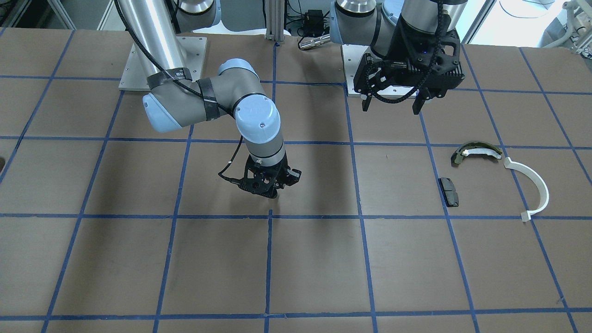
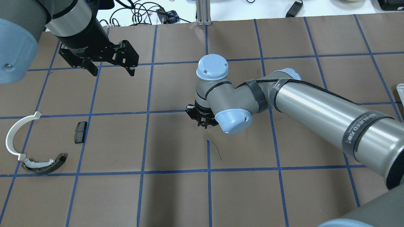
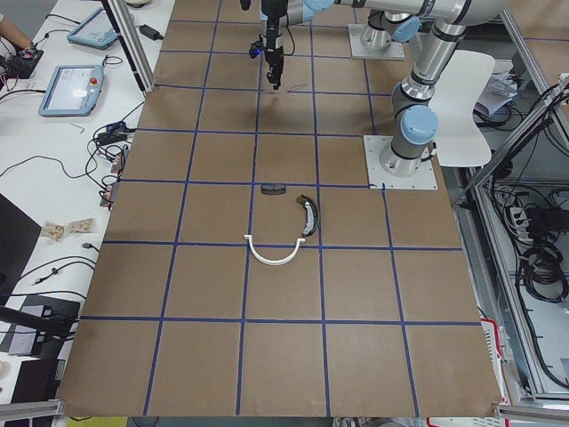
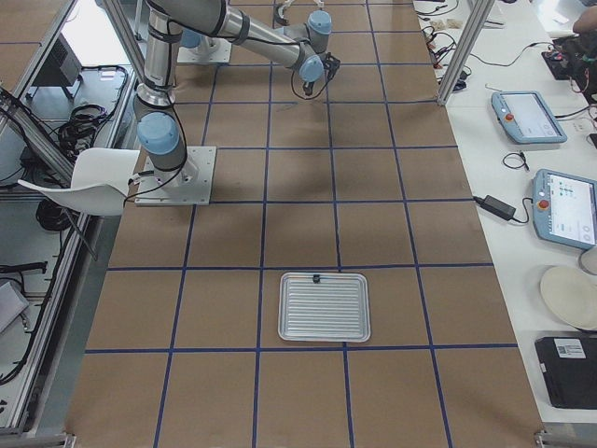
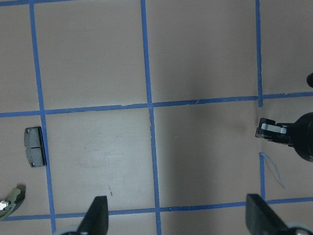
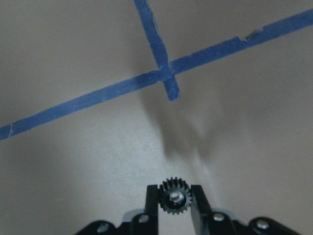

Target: Place bearing gear from tray to pile

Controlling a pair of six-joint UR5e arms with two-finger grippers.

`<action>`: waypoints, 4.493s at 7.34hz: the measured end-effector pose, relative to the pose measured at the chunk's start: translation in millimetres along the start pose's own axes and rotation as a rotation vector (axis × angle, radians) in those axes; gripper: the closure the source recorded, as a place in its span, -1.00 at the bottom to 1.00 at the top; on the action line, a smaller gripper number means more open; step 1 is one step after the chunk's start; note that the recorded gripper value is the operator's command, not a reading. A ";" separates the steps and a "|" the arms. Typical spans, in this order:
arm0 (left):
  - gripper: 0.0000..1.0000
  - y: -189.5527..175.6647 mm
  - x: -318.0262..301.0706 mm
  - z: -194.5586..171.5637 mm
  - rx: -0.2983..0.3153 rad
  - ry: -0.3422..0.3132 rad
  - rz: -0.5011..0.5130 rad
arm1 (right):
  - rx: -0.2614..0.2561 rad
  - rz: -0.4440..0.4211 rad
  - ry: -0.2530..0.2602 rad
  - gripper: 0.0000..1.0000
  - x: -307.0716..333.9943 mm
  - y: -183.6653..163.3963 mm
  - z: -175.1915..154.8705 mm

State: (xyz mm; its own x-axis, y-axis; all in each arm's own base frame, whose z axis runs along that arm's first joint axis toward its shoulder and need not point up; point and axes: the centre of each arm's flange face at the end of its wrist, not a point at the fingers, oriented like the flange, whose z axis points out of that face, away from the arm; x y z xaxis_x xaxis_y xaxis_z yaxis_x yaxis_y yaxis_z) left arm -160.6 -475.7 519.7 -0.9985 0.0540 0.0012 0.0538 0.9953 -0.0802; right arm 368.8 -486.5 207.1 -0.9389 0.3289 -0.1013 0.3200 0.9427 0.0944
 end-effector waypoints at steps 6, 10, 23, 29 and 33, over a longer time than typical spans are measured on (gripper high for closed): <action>-1.00 -5.5 2.7 6.9 -0.006 0.002 0.002 | 0.091 0.042 -0.063 -1.00 62.4 -83.1 -50.9; -1.00 -48.9 28.7 96.7 -0.046 0.011 -0.090 | 0.177 -0.116 -0.055 -1.00 213.3 -182.1 -112.8; -0.33 19.5 195.1 349.5 -0.031 0.021 -0.118 | 0.178 -1.126 0.079 -1.00 662.1 -222.3 -156.3; 1.00 21.3 197.1 348.6 -0.028 -0.002 -0.086 | 0.161 -1.384 0.049 -0.98 755.9 -257.0 -111.9; 1.00 -8.5 128.1 308.9 -0.042 -0.036 -0.185 | 0.194 -1.579 -0.013 -0.75 750.7 -255.9 -96.4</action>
State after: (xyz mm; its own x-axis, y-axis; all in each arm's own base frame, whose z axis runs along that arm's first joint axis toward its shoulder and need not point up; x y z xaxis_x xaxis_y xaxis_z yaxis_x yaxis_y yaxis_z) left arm -290.7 -501.9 212.7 -0.9910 -0.1320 -0.0233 -0.1310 0.9906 -0.0403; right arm -430.2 -486.2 202.3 -0.3283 -0.9443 0.0212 -0.9205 0.3148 -0.2315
